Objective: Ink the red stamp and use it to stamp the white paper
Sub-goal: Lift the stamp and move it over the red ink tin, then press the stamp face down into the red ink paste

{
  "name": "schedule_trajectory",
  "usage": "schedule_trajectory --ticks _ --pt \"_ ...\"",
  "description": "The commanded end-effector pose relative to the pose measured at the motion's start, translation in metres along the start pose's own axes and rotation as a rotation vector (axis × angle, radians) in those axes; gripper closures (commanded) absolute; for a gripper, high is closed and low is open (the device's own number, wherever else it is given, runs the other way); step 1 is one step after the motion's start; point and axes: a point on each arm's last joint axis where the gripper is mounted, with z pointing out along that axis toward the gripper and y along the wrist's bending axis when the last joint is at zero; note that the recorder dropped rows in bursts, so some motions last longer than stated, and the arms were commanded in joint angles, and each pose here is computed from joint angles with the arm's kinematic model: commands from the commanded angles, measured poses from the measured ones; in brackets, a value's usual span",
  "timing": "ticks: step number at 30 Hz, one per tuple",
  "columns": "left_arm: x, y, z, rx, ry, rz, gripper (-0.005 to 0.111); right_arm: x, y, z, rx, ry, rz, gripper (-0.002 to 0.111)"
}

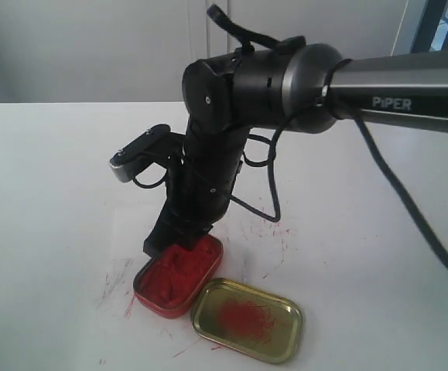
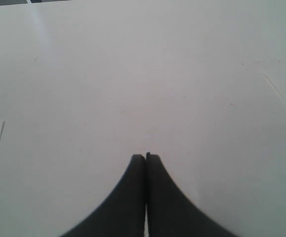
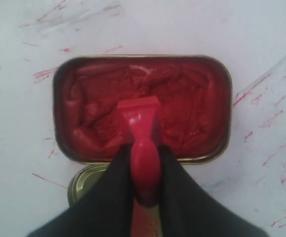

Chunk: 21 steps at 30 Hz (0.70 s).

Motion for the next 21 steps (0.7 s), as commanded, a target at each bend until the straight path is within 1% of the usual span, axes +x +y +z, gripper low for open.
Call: schedule_trajectory --ticks 1,3,15,21 --pt "-0.001 0.0 0.0 -0.002 0.005 0.0 0.107 -0.001 -0.006 0.012 0.038 0.055 0.045 0.108" --pt "-0.001 0.0 0.0 -0.002 0.005 0.0 0.107 -0.001 -0.008 0.017 0.054 0.055 0.053 0.108" --pt "-0.001 0.0 0.0 -0.002 0.005 0.0 0.107 -0.004 -0.011 0.038 0.059 0.037 0.061 0.108" --pt "-0.001 0.0 0.0 -0.002 0.005 0.0 0.107 -0.007 -0.013 0.04 0.071 0.01 0.057 0.108"
